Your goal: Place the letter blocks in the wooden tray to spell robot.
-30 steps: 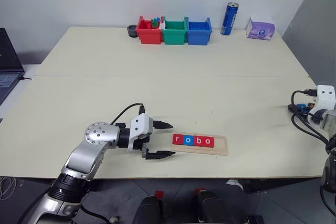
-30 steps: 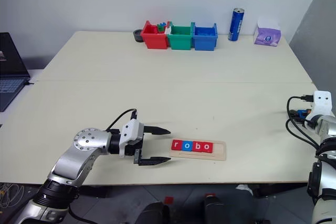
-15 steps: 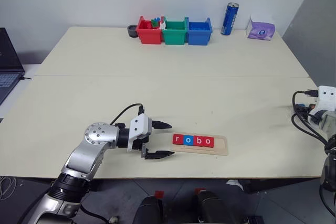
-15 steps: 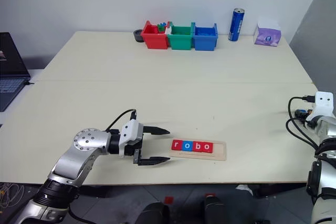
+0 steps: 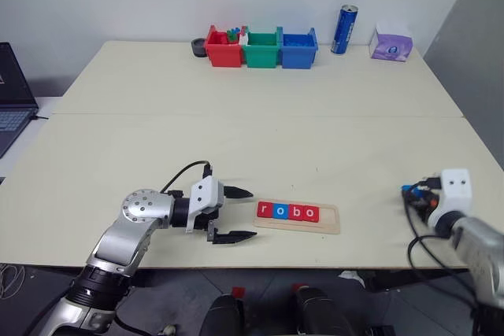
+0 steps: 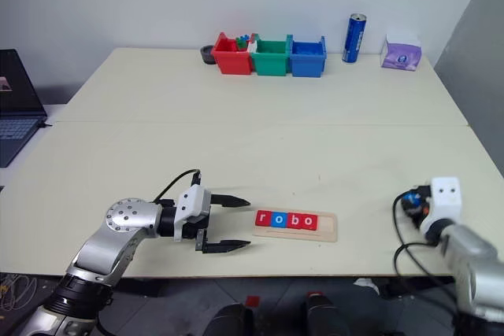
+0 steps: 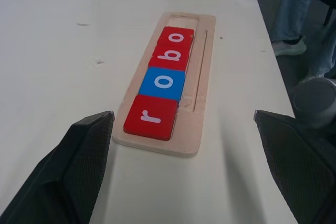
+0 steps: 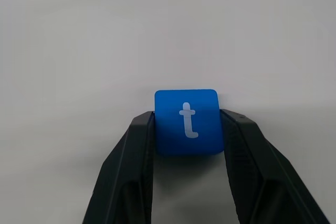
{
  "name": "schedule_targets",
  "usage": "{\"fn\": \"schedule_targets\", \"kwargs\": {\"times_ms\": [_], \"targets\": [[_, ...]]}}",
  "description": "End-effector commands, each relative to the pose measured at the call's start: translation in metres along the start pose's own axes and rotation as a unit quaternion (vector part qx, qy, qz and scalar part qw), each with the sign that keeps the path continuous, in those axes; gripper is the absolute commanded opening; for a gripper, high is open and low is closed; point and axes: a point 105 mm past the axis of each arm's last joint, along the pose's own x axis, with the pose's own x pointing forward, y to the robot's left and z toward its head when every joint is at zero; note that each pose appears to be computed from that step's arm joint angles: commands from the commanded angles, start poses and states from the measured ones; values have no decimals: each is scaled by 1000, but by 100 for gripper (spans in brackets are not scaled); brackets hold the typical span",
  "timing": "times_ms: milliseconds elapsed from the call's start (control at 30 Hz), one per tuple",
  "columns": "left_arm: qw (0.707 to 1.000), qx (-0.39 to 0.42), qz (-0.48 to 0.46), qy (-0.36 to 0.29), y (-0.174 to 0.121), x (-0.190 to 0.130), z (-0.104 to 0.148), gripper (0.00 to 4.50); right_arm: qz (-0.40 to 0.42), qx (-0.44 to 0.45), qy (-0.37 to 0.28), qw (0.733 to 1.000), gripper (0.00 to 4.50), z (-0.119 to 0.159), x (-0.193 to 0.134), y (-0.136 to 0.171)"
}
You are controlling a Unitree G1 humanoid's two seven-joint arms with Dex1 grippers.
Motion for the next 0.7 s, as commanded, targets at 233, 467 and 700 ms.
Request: {"fn": "schedule_targets", "kwargs": {"times_ms": [233,467,700], "targets": [[1000,26,-6,-13,3,1,16,450,-21,46,18,999,146,-19,-8,38],[1000,27,-4,-12,3,1,16,450,-24,66,-48,996,312,10,-8,43],[1000,25,0,-12,3,1,15,450,15,-43,-99,994,449,58,-10,23]]}}
